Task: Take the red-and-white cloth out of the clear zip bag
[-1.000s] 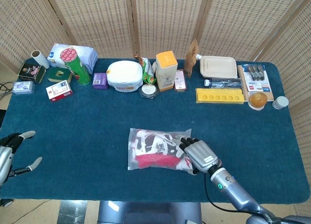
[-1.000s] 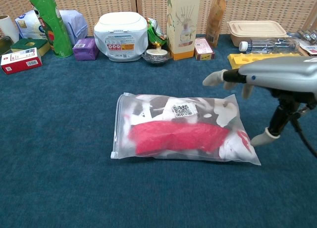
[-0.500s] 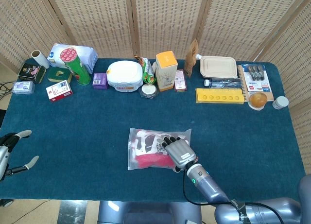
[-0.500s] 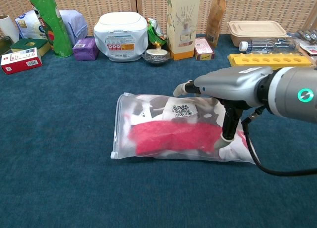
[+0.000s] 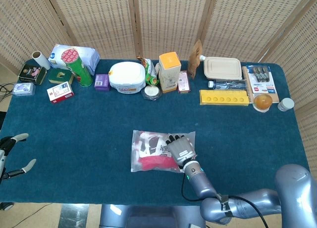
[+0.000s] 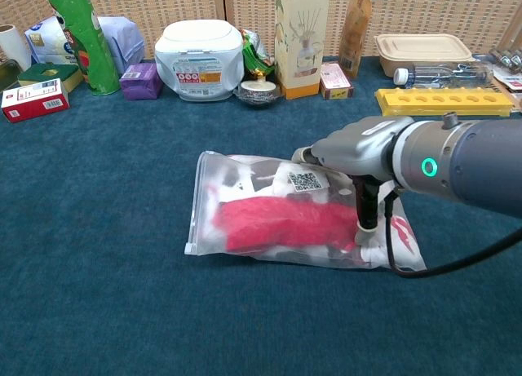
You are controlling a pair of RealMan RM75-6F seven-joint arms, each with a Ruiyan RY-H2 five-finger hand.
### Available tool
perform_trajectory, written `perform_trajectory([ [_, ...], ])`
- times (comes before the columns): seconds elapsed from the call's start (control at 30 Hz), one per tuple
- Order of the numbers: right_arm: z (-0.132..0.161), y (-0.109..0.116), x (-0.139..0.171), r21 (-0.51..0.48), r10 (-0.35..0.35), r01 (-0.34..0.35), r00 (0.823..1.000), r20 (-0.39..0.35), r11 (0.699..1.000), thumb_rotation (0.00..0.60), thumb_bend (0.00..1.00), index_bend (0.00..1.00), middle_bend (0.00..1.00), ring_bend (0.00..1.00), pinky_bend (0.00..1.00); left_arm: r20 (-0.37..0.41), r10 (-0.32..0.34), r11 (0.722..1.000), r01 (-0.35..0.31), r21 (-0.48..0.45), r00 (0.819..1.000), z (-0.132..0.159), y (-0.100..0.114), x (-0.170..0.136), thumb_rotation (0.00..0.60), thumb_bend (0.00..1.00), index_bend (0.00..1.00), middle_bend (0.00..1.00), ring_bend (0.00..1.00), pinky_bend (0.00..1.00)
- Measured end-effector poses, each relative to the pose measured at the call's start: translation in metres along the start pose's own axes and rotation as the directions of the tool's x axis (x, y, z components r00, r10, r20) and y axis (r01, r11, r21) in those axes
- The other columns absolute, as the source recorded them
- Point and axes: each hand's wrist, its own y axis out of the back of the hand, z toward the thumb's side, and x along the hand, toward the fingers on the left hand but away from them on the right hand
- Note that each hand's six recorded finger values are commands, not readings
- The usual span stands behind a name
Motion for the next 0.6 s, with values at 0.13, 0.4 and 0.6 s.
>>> perform_trajectory([
  [0.13, 0.005, 0.002, -0.004, 0.023, -0.036, 0.036, 0.999, -0.016, 0.999, 0.599, 0.28, 0.48, 0.55, 0.71, 0.68, -0.002, -0.015, 1.0, 0.016, 0.005, 1.0, 0.0, -0.003, -0.001, 0.397, 0.23, 0.21, 0.31, 0.23, 0.28],
  [0.4, 0.013, 0.01, -0.01, -0.035, -0.153, 0.15, 0.983, -0.106, 0.988, 0.6, 0.36, 0.75, 0.8, 0.97, 0.93, 0.0, -0.026, 0.999, 0.026, 0.021, 1.0, 0.002, -0.003, 0.001, 0.395, 0.23, 0.21, 0.31, 0.23, 0.28],
  [0.6, 0.007, 0.01, -0.007, -0.22, -0.17, 0.131, 0.971, -0.169, 0.967, 0.6, 0.36, 0.79, 0.83, 1.0, 0.97, 0.013, -0.026, 0.999, 0.026, 0.033, 1.0, 0.008, 0.001, 0.006, 0.399, 0.23, 0.21, 0.31, 0.23, 0.31],
])
